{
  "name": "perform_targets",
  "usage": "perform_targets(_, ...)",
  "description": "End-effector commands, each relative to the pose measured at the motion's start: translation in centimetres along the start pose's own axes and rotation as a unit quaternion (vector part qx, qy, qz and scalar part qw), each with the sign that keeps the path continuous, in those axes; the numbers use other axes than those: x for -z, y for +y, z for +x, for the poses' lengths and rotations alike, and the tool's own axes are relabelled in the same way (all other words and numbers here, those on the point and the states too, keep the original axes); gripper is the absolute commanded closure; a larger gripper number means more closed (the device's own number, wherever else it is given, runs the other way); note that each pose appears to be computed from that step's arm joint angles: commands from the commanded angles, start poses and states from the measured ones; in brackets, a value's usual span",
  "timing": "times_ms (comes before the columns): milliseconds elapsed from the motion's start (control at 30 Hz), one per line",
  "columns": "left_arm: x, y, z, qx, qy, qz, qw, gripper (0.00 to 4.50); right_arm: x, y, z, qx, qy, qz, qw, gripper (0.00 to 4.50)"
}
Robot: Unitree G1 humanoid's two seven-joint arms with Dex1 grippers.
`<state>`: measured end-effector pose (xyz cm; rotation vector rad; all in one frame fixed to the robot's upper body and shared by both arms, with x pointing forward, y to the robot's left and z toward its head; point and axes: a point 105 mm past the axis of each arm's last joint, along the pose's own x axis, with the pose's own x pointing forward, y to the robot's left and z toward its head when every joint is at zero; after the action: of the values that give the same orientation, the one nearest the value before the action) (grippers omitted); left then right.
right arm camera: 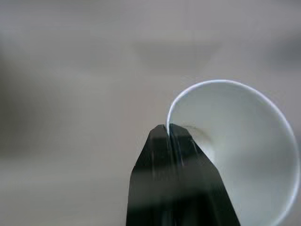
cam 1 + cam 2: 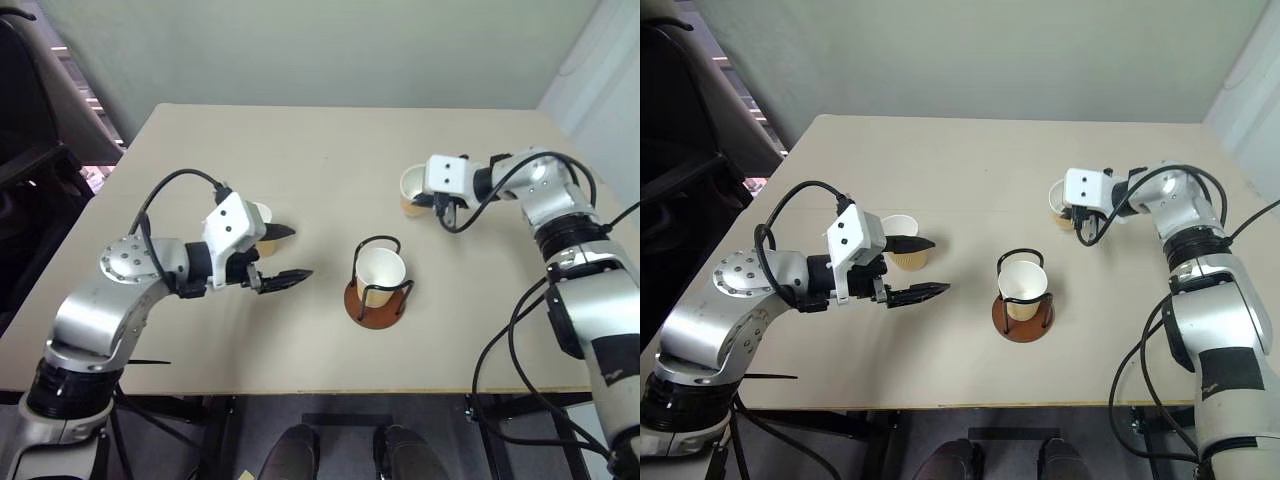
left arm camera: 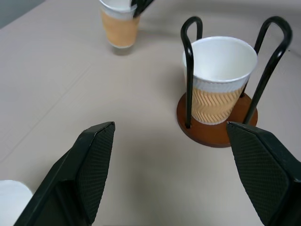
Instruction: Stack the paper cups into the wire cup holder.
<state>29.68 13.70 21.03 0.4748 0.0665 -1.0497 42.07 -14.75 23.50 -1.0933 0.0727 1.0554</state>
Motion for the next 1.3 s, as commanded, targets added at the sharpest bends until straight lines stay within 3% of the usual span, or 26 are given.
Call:
perform_targets(33, -0.8, 0.3, 0.0, 0.004, -0.012, 0.02, 1.0, 0.44, -4.9, -1.8, -4.8, 0.011, -0.109, 0.005, 0.994, 4.47)
perform_targets(133, -0.7, 0.4, 0.1, 0.011, -0.012, 0.021, 1.0, 0.44, -9.7, -0.3, -9.3, -0.031, -0.192, 0.024, 0.981, 4.47)
perform_targets(233, -0.4, 0.2, 0.5, 0.028, -0.009, 0.018, 0.999, 0.44, -12.1, 3.9, -11.0, -0.106, -0.211, 0.028, 0.971, 4.47)
perform_targets(367, -0.1, 0.2, 0.8, 0.044, -0.005, 0.019, 0.999, 0.44, -12.6, 6.8, -9.9, -0.124, -0.195, 0.04, 0.972, 4.47)
perform_targets(733, -0.1, -0.1, 0.9, 0.05, -0.003, 0.022, 0.999, 0.44, -11.7, 9.2, -7.2, -0.131, -0.168, 0.046, 0.976, 4.47)
perform_targets(867, -0.1, 0.4, 0.4, 0.034, 0.002, 0.025, 0.999, 0.44, -11.4, 9.6, -6.2, -0.14, -0.156, 0.052, 0.976, 3.53)
perform_targets(1200, -0.9, 3.7, -3.5, -0.015, 0.029, 0.053, 0.998, 0.44, -10.6, 9.3, -7.1, -0.137, -0.14, 0.05, 0.979, 0.06)
perform_targets(1233, -0.9, 4.0, -4.0, -0.018, 0.037, 0.058, 0.997, 0.44, -10.6, 9.1, -7.5, -0.133, -0.142, 0.053, 0.979, 0.02)
perform_targets(1300, -0.9, 5.2, -5.9, -0.033, 0.067, 0.073, 0.995, 0.44, -11.7, 7.9, -9.8, -0.114, -0.207, 0.08, 0.968, 0.02)
